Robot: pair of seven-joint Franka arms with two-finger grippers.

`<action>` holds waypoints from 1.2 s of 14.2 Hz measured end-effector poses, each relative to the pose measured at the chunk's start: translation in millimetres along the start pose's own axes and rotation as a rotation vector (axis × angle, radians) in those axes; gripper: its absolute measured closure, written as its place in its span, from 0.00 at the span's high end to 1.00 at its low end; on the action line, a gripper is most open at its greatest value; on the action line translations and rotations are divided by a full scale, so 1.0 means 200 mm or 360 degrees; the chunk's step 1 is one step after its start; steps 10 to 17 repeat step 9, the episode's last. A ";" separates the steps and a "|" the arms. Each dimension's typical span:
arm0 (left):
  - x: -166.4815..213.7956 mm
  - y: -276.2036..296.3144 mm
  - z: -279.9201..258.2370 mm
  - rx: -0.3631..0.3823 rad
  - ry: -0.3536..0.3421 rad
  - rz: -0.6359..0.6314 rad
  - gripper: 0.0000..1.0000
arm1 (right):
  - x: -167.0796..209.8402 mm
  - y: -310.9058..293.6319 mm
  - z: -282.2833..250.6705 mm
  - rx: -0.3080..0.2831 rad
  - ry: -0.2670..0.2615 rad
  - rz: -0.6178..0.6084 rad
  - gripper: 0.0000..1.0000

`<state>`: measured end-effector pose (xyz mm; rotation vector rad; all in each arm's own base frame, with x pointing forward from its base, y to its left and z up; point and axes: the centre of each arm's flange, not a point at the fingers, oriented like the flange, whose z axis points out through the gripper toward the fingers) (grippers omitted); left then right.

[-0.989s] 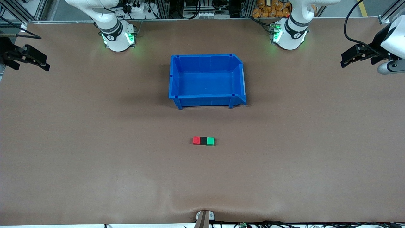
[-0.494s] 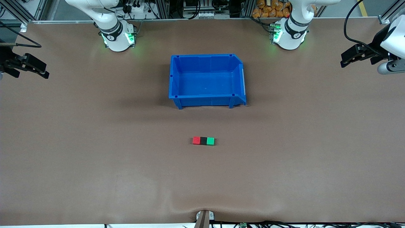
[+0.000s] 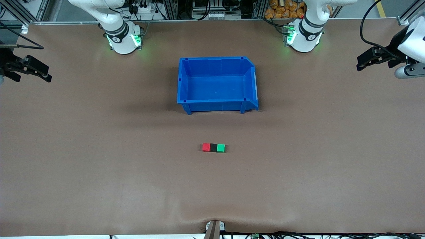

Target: Attach green and red cubes to black cube

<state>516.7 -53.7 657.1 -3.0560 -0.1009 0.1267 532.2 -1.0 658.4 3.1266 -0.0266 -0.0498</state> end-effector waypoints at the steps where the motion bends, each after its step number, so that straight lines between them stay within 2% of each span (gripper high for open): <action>1: 0.00 0.00 0.00 0.0000 -0.0001 0.0001 1.00 | 0.00 0.00 0.00 0.0000 0.0000 -0.0002 1.00; 17: 0.00 0.00 0.00 0.0001 -0.0001 0.0003 1.00 | 0.00 -0.06 0.01 -0.0001 -0.0005 -0.0042 1.00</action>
